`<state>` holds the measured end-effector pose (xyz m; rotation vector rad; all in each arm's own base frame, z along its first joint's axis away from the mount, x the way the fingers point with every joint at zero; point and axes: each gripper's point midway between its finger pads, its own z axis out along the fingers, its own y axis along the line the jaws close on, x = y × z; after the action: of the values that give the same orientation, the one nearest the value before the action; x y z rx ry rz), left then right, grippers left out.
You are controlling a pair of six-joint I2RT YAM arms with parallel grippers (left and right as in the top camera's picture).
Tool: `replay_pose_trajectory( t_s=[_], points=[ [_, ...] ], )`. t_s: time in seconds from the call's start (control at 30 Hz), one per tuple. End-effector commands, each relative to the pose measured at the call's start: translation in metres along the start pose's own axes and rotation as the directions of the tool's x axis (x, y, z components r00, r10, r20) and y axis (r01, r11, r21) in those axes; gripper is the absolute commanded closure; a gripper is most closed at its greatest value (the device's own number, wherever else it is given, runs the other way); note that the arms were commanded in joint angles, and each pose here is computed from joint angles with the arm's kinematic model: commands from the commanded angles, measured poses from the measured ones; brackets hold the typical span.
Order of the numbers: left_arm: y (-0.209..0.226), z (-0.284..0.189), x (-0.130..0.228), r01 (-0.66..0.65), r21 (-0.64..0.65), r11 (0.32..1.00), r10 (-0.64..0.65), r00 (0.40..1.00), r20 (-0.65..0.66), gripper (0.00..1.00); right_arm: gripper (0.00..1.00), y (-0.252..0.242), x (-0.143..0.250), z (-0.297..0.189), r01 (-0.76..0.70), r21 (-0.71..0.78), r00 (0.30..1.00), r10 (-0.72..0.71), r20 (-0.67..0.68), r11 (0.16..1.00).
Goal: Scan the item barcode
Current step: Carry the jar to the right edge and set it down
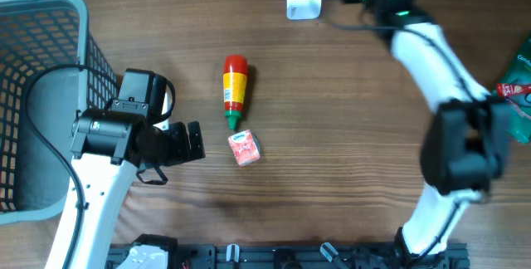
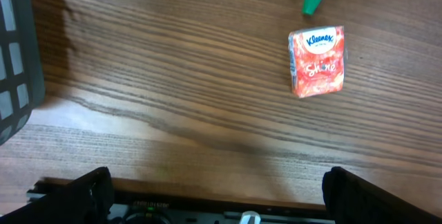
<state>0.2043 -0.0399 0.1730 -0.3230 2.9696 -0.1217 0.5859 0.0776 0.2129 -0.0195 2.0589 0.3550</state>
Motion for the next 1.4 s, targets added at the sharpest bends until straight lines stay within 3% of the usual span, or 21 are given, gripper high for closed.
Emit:
replay_pose_trajectory(
  t_s=[0.0,0.13,0.27,0.37,0.47,0.73,0.83,0.87,1.03,1.17,1.23,1.37],
  points=[
    [0.002,0.000,0.001,0.008,-0.012,1.000,-0.008,1.000,0.004,0.00,0.34,-0.076,-0.022,-0.069,-0.038,0.174,0.998,0.045,-0.037,0.984],
    [0.002,0.000,0.001,0.008,-0.012,1.000,-0.008,1.000,0.004,0.00,0.36,-0.179,0.049,-0.109,-0.165,0.404,0.933,0.275,-0.231,0.900],
    [0.002,0.000,0.001,0.008,-0.012,1.000,-0.008,1.000,0.004,0.00,0.34,-0.265,0.096,-0.135,-0.244,0.536,0.869,0.428,-0.250,0.808],
    [0.002,0.000,0.001,0.008,-0.012,1.000,-0.008,1.000,0.004,0.00,0.34,-0.302,0.128,-0.131,-0.276,0.578,0.834,0.491,-0.254,0.768],
    [0.002,0.000,0.001,0.008,-0.012,1.000,-0.008,1.000,0.004,0.00,0.27,-0.328,0.156,-0.125,-0.295,0.604,0.809,0.529,-0.254,0.741],
    [0.002,0.000,0.001,0.008,-0.012,1.000,-0.008,1.000,0.004,0.00,0.19,-0.380,0.176,-0.161,-0.268,0.742,0.791,0.580,-0.194,0.614],
    [0.002,0.000,0.001,0.008,-0.012,1.000,-0.008,1.000,0.004,0.00,0.11,-0.392,0.165,-0.182,-0.308,0.761,0.777,0.613,-0.145,0.571],
    [0.002,0.000,0.001,0.008,-0.012,1.000,-0.008,1.000,0.004,0.00,0.04,-0.394,0.154,-0.188,-0.312,0.763,0.782,0.609,-0.133,0.566],
    [0.002,0.000,0.001,0.008,-0.012,1.000,-0.008,1.000,0.004,0.00,0.00,-0.373,0.055,-0.223,-0.395,0.728,0.825,0.565,0.013,0.561],
    [0.002,0.000,0.001,0.008,-0.012,1.000,-0.008,1.000,0.004,0.00,0.00,-0.282,-0.026,-0.231,-0.496,0.503,0.838,0.542,0.063,0.708],
    [0.002,0.000,0.001,0.008,-0.012,1.000,-0.008,1.000,0.004,0.00,0.00,-0.228,-0.038,-0.228,-0.511,0.404,0.832,0.554,0.012,0.758],
    [0.002,0.000,0.001,0.008,-0.012,1.000,-0.008,1.000,0.004,0.00,0.00,-0.138,-0.018,-0.211,-0.544,0.355,0.769,0.622,-0.152,0.760]
  ],
)
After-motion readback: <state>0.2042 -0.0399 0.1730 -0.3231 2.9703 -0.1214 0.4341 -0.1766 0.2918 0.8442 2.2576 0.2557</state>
